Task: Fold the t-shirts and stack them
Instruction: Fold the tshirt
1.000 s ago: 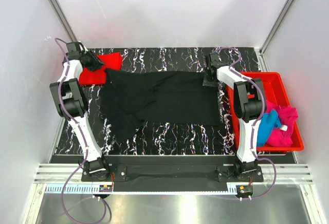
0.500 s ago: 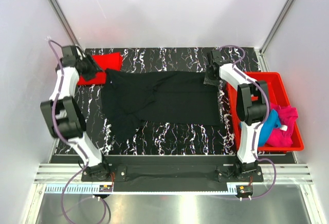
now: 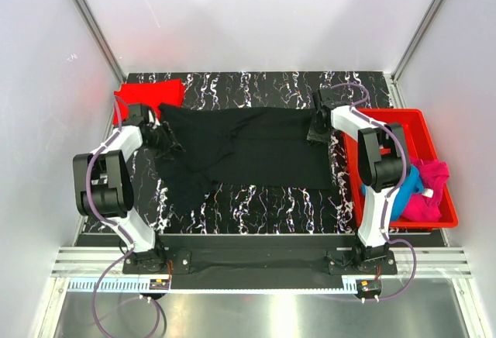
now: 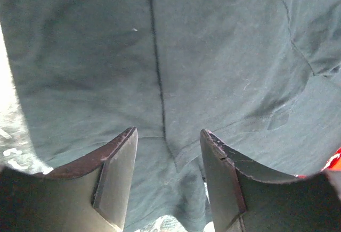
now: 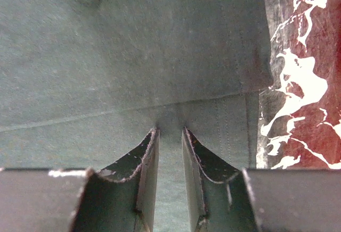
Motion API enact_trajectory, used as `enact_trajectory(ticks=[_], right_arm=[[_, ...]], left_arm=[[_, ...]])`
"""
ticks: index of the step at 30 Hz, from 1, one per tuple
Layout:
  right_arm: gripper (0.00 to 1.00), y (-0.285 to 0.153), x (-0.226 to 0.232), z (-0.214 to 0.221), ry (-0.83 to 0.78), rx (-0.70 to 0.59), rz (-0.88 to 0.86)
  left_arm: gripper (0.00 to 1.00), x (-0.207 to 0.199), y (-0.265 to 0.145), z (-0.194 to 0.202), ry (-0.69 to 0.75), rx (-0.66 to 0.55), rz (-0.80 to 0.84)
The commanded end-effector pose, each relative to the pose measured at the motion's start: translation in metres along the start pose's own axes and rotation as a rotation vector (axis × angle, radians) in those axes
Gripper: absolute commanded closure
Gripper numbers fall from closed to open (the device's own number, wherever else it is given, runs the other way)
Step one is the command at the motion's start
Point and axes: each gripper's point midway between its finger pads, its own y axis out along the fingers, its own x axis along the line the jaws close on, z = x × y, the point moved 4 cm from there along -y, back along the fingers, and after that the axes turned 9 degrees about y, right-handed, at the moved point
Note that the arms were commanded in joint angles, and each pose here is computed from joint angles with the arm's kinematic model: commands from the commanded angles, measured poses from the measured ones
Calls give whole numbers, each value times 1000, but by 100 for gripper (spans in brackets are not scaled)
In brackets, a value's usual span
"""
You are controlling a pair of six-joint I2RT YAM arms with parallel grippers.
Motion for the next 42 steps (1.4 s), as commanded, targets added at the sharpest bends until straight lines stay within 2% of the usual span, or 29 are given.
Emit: enact_trajectory(ticks=[1,5,9,12,13,15,19,21,24,32,35,37,41,42], right_arm=[[69,-20,13,-11,26,-63,-87],[70,-21,12,-11,19,-71,-91],[70,-23,12,-10,16,-76,-95],[70,-23,12,-10,16,-79,-99],[70,-23,12,-10,18,-78,-99],[70,-21,11,-9,17,-76,-98],[70,-18,10,-7,17,-69,-91],[70,-17,10,-7,19,-71,-89],[71,-17,10,-7,19,-72,-90],[71,-18,10,-8,19,-75,-91],[70,-17,10,-7,20,-73,-92],[71,-16,8,-7,19,-71,-83],[72,-13,2,-5,7,-69,-45],[73,-12,1,-5,7,-69,-37]], left_arm=[[44,-14,7,1,15,-37,37],[44,-24,15,14,12,-20,34],[51,-21,22,19,-28,-20,16],[60,-20,26,19,-30,-33,10],[67,-20,26,20,-27,-28,5],[71,-18,30,20,-28,-19,-8],[71,-14,32,25,-27,-5,-44],[66,-12,31,27,-28,-5,-66],[65,-9,30,27,-24,-16,-99],[67,-11,31,22,-22,-30,-101],[77,-17,38,28,-10,-11,-92],[90,-17,39,28,-12,-11,-94],[100,-15,32,25,-6,-23,-135],[100,-15,29,24,-4,-25,-149]])
